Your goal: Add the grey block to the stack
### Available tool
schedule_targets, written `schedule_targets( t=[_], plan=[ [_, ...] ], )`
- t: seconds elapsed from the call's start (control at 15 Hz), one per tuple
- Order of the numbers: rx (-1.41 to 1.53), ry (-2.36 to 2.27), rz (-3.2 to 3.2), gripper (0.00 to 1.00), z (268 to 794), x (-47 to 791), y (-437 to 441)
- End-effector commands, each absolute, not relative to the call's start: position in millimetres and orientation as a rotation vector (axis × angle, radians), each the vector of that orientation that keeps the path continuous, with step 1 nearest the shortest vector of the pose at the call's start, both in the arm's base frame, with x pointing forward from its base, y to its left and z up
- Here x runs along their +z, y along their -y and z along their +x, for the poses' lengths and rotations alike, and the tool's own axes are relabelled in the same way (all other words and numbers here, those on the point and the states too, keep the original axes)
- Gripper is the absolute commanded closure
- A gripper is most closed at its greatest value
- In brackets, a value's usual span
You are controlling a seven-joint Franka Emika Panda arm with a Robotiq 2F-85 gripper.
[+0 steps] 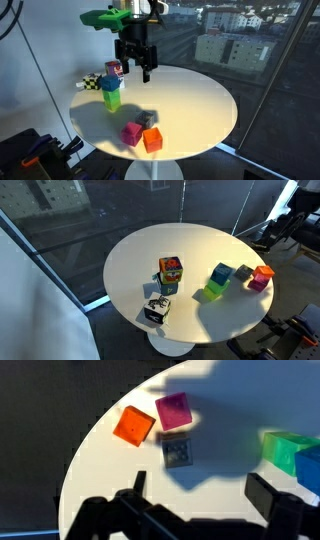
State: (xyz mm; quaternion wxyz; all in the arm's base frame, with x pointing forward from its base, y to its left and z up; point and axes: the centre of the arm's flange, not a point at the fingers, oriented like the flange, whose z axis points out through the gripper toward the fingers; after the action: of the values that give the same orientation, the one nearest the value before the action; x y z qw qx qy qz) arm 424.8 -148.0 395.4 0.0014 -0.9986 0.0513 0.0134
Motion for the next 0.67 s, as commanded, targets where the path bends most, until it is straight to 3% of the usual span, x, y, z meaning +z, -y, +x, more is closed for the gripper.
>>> schedule_targets(
  t=[0.0, 0.6],
  plan=[
    [0.083, -0.202, -3.144, 0.00, 436.7, 383.1, 151.5],
    [0.131, -0.269, -3.178, 0.00, 460.4, 324.2, 153.3]
  ],
)
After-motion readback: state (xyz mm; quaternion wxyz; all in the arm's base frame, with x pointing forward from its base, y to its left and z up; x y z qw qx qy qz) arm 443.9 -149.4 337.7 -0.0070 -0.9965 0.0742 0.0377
